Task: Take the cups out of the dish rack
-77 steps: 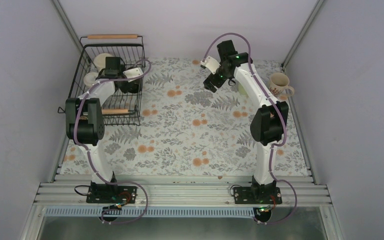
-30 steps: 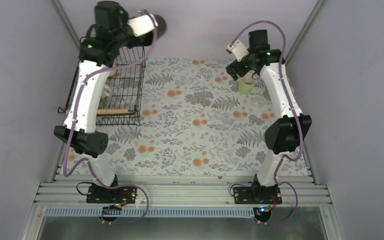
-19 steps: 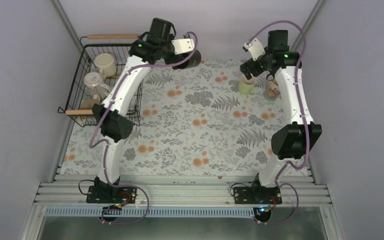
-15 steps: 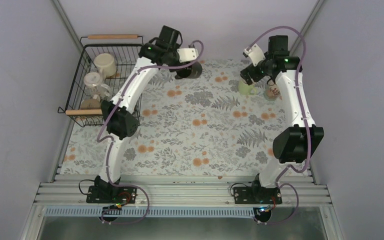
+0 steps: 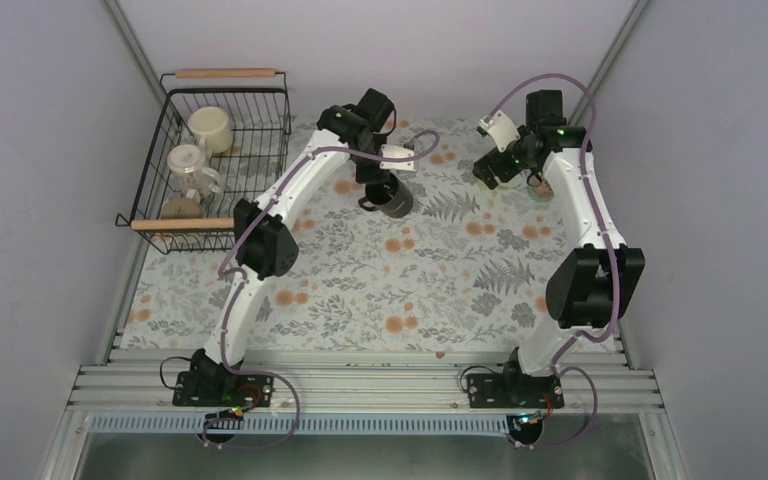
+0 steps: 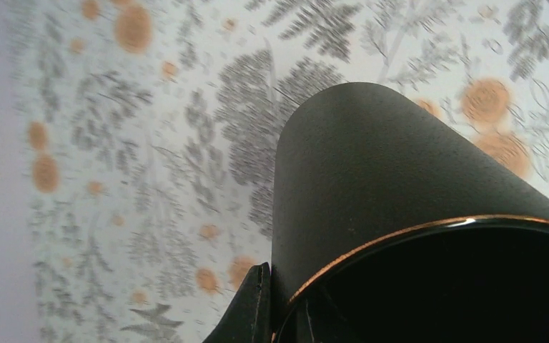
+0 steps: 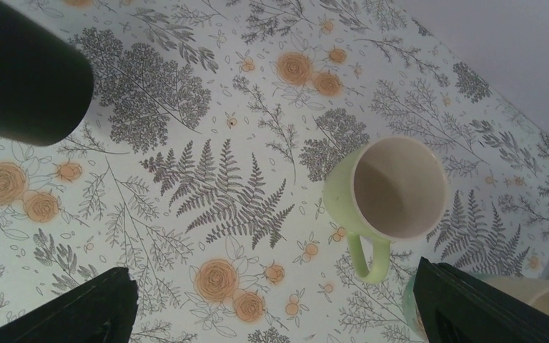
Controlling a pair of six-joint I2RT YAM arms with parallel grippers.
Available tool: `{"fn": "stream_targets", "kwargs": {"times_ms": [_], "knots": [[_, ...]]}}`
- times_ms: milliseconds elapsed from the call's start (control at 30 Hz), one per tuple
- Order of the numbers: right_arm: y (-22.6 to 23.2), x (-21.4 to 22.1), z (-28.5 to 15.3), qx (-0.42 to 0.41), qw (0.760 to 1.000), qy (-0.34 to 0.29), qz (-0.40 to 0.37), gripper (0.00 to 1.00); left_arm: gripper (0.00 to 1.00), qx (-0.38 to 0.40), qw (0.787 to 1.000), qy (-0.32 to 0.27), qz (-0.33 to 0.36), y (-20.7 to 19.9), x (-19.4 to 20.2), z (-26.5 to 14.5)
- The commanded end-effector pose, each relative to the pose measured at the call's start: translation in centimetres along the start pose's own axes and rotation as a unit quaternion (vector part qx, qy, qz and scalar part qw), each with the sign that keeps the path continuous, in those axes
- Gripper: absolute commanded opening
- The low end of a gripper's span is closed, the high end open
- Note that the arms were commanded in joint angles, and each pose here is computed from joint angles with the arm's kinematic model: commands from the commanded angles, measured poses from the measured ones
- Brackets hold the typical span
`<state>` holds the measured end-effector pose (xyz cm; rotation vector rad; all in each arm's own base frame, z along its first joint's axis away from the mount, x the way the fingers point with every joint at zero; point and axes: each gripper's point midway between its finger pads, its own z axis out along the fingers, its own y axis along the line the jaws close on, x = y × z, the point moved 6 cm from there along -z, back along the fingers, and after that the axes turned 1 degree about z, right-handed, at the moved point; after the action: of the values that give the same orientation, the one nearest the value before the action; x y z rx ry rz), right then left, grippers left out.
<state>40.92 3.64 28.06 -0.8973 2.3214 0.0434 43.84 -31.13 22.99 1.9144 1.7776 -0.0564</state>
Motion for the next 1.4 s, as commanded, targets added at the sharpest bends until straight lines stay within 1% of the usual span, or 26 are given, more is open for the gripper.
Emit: {"fn": "stream_targets", "kwargs": {"times_ms": [0, 200, 367, 633, 700, 733, 800, 833, 867, 900, 1033, 1167, 1233, 1333, 1367], "knots": [[0.3, -0.8, -0.7, -0.012, 0.999, -0.029, -0.009, 1.0, 0.02, 0.031, 0.999, 0.0, 0.019, -1.3, 0.0, -1.4], [1.1, -0.1, -0.3, -0.035, 0.999, -0.02, -0.01, 1.0, 0.02, 0.045, 0.998, 0.035, 0.019, -1.7, 1.1, 0.6], [1.6, 0.4, -0.1, -0.048, 0.999, -0.017, -0.01, 1.0, 0.03, 0.027, 0.997, 0.065, 0.021, -1.2, 1.8, 2.8], [2.0, 0.6, -0.3, -0.055, 0.998, -0.017, -0.01, 1.0, 0.06, 0.016, 0.996, 0.086, 0.024, -0.9, 2.3, 5.4], [2.0, 0.6, -0.3, -0.057, 0.998, -0.018, -0.01, 1.0, 0.14, 0.012, 0.996, 0.082, 0.022, -0.8, 2.1, 5.3], [2.1, 0.7, -0.3, -0.059, 0.998, -0.016, -0.01, 1.0, 0.21, 0.007, 0.997, 0.079, 0.021, -0.6, 2.0, 5.1], [2.3, 0.8, 0.0, -0.067, 0.998, -0.012, -0.009, 1.0, 0.49, -0.004, 0.997, 0.072, 0.018, -0.3, 1.5, 4.5], [2.3, 0.9, 0.1, -0.071, 0.997, -0.01, -0.008, 1.0, 0.58, -0.011, 0.998, 0.066, 0.015, 0.0, 1.2, 4.1], [2.4, 1.0, 0.3, -0.075, 0.997, -0.007, -0.007, 1.0, 0.65, -0.015, 0.998, 0.059, 0.015, 0.1, 0.9, 3.6], [2.3, 1.0, 0.4, -0.077, 0.997, -0.006, -0.006, 1.0, 0.7, -0.019, 0.998, 0.054, 0.015, 0.2, 0.7, 3.2], [2.4, 0.7, 0.5, -0.085, 0.996, -0.008, -0.003, 1.0, 0.82, -0.05, 0.998, 0.04, 0.014, 1.0, -0.2, 1.2], [2.6, 0.4, 1.0, -0.112, 0.994, -0.007, 0.001, 1.0, 0.97, -0.1, 0.995, 0.016, 0.004, 2.3, -1.6, -2.9], [2.8, 0.0, 1.9, -0.121, 0.993, 0.003, -0.001, 1.0, 1.0, -0.135, 0.991, -0.001, -0.003, 3.0, -2.4, -5.8], [3.7, -0.7, 3.6, -0.132, 0.991, 0.024, -0.01, 1.0, 1.0, -0.198, 0.98, -0.013, -0.008, 3.6, -3.0, -11.0], [4.1, -1.1, 4.2, -0.134, 0.99, 0.029, -0.016, 1.0, 1.0, -0.215, 0.977, -0.012, -0.01, 3.8, -3.0, -12.1]]}}
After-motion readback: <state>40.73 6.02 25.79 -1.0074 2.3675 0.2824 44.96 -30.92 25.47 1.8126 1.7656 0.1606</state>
